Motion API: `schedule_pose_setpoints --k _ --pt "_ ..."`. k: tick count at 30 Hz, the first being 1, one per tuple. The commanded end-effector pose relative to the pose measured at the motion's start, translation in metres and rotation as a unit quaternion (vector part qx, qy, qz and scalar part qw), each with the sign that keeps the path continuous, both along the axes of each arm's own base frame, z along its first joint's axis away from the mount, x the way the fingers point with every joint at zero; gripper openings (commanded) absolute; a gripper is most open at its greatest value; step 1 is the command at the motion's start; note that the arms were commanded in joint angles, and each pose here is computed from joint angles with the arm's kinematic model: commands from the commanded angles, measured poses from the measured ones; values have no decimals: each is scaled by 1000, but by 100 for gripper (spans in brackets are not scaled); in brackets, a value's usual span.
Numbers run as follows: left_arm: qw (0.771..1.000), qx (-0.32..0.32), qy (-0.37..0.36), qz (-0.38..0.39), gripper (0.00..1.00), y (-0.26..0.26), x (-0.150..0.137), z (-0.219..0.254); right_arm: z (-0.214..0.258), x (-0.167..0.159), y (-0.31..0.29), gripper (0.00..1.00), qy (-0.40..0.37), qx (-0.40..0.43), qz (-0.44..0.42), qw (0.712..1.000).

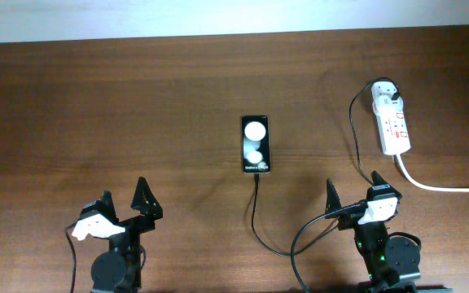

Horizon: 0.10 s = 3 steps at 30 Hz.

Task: Plug charger to phone and switch on socket

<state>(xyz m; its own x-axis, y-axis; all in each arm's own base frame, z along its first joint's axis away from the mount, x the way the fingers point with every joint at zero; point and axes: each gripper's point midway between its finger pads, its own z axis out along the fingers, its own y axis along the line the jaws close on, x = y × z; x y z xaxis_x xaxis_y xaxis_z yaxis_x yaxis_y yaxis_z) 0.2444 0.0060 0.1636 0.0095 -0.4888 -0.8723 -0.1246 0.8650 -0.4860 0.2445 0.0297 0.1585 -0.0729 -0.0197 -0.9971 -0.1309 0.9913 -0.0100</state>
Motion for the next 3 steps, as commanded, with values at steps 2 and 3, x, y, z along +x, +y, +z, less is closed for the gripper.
schedule_pose_setpoints --k 2,3 --pt "1000 1 1 0 99 0 0 -2 -1 0 0 99 -2 -3 1 1000" --pt "1000 1 1 0 99 0 0 -2 -1 0 0 99 -2 -3 1 1000"
